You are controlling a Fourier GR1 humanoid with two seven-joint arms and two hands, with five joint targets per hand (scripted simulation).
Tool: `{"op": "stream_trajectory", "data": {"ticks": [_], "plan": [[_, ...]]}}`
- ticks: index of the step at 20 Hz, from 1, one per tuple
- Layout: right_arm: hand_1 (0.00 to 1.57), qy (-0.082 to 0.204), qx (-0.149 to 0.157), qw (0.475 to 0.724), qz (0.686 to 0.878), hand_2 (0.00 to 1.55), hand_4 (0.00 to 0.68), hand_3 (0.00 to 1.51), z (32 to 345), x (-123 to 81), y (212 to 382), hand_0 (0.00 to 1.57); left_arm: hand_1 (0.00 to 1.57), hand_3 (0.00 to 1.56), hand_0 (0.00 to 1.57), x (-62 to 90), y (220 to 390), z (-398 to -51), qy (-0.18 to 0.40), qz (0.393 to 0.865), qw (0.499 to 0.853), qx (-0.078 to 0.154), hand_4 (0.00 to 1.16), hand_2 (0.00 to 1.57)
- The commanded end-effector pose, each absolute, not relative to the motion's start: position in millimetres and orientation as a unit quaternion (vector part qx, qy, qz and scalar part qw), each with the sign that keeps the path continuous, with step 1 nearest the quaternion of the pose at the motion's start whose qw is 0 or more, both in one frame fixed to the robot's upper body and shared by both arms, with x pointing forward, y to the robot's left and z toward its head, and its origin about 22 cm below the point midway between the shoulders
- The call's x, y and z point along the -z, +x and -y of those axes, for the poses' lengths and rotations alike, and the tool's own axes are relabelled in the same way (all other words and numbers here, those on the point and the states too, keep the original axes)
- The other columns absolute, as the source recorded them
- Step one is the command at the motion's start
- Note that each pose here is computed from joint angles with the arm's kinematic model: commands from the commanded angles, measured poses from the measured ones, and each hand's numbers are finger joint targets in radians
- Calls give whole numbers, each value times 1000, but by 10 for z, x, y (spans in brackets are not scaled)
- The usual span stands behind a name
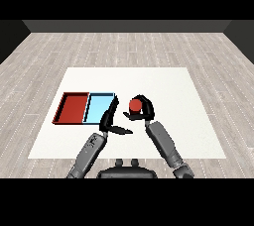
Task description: Pick the red can and put it in the red box
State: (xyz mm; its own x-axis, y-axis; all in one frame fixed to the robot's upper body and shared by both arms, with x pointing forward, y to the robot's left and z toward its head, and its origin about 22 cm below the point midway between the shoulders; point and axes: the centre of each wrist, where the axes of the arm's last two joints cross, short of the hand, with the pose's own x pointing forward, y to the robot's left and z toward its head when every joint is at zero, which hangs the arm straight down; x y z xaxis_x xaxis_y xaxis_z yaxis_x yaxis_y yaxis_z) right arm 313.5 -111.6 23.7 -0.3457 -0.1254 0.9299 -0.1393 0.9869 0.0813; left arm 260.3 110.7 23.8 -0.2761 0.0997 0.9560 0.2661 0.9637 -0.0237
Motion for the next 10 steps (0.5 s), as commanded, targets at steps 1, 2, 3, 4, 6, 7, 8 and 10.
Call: {"op": "stream_trajectory", "data": {"ticks": [1,2,3,4,6,7,8,10], "plan": [[1384,94,-15,559,824,1410,619,1402,994,-320,3246,1384,0,0,0,-228,2577,-941,-118,787,600,81,0,0],[1387,103,-10,560,822,1407,611,1396,963,-297,3072,1387,0,0,0,-186,2689,-1117,-116,793,594,70,0,0],[1392,100,-27,556,825,1409,615,1400,1105,-523,3027,1392,0,0,0,-249,2724,-1040,-124,786,600,77,0,0],[1398,99,-13,559,823,1415,615,1401,873,-235,3011,1398,0,0,0,-131,2561,-958,-108,789,598,90,0,0],[1406,112,-24,553,826,1431,618,1409,849,-374,3089,1406,0,0,0,-311,2592,-1044,-111,789,598,88,0,0],[1410,105,-7,561,821,1432,613,1406,836,-438,3158,1410,0,0,0,-122,2798,-826,-100,791,596,92,0,0],[1413,116,-26,558,821,1432,617,1405,943,-373,2952,1413,0,0,0,-48,2857,-869,-110,784,604,86,0,0],[1419,122,-25,552,824,1430,629,1397,814,-477,2848,1419,0,0,0,-181,2838,-824,-97,781,610,93,0,0]]}}
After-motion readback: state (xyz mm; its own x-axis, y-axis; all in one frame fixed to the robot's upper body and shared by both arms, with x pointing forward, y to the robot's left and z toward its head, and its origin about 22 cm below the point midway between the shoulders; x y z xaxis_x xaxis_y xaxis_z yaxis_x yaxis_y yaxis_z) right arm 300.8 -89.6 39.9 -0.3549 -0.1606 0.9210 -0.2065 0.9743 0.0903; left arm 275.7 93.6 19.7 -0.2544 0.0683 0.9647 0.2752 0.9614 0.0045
